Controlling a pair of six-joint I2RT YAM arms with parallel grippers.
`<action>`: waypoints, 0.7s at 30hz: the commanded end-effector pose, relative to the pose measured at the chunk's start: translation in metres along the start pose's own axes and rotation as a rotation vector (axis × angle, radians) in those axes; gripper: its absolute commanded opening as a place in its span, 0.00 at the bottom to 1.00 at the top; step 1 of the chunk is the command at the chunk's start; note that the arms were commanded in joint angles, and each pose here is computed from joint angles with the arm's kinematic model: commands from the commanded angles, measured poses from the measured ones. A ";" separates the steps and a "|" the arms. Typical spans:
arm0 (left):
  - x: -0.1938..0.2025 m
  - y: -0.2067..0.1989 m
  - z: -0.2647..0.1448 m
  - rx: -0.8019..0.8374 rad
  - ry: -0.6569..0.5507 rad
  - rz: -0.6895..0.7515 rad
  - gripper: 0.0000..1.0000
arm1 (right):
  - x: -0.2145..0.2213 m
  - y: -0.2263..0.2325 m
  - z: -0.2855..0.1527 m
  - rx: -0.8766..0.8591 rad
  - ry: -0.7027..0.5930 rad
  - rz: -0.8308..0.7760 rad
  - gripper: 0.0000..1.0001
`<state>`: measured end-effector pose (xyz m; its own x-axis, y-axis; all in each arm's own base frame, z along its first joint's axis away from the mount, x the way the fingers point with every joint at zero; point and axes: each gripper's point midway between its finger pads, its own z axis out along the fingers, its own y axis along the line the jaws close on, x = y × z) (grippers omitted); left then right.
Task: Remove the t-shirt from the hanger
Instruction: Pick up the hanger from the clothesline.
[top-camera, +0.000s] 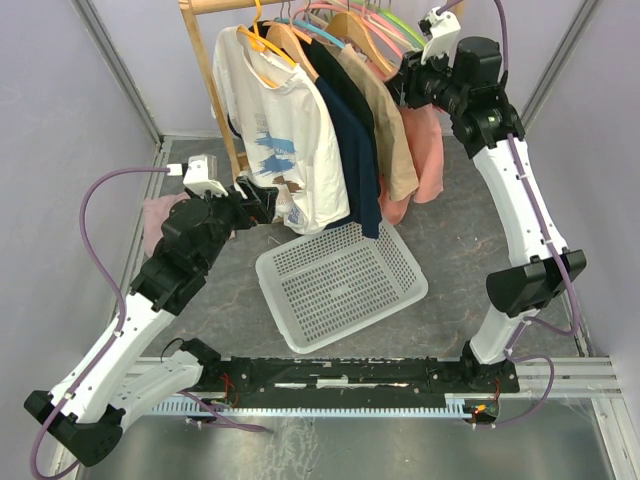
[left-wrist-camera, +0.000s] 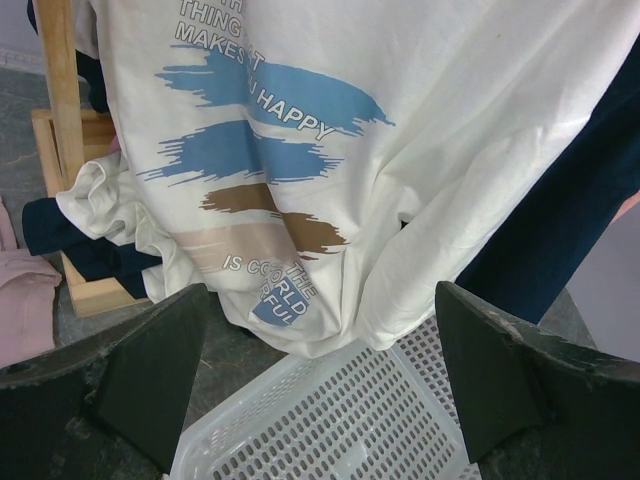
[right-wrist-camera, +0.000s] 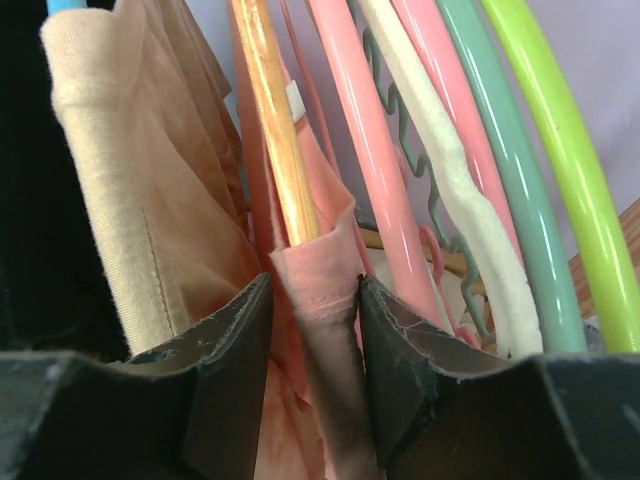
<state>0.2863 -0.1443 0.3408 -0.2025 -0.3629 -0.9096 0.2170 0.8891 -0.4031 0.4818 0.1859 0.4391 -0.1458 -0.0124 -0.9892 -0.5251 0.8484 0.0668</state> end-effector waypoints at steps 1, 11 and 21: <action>-0.017 -0.010 -0.002 0.046 -0.053 0.015 0.99 | -0.024 0.005 -0.002 -0.025 -0.069 -0.002 0.44; -0.020 -0.013 -0.002 0.052 -0.056 0.020 0.99 | -0.044 0.008 -0.011 -0.019 -0.137 0.025 0.01; -0.024 -0.018 -0.005 0.077 -0.063 0.012 0.99 | -0.101 0.017 -0.052 0.000 -0.310 -0.004 0.01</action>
<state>0.2855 -0.1476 0.3399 -0.2120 -0.3590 -0.9089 0.2319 0.8850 -0.4037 0.4700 0.1941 0.4452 -0.1666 0.0356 -0.9854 -0.5496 0.8263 0.1228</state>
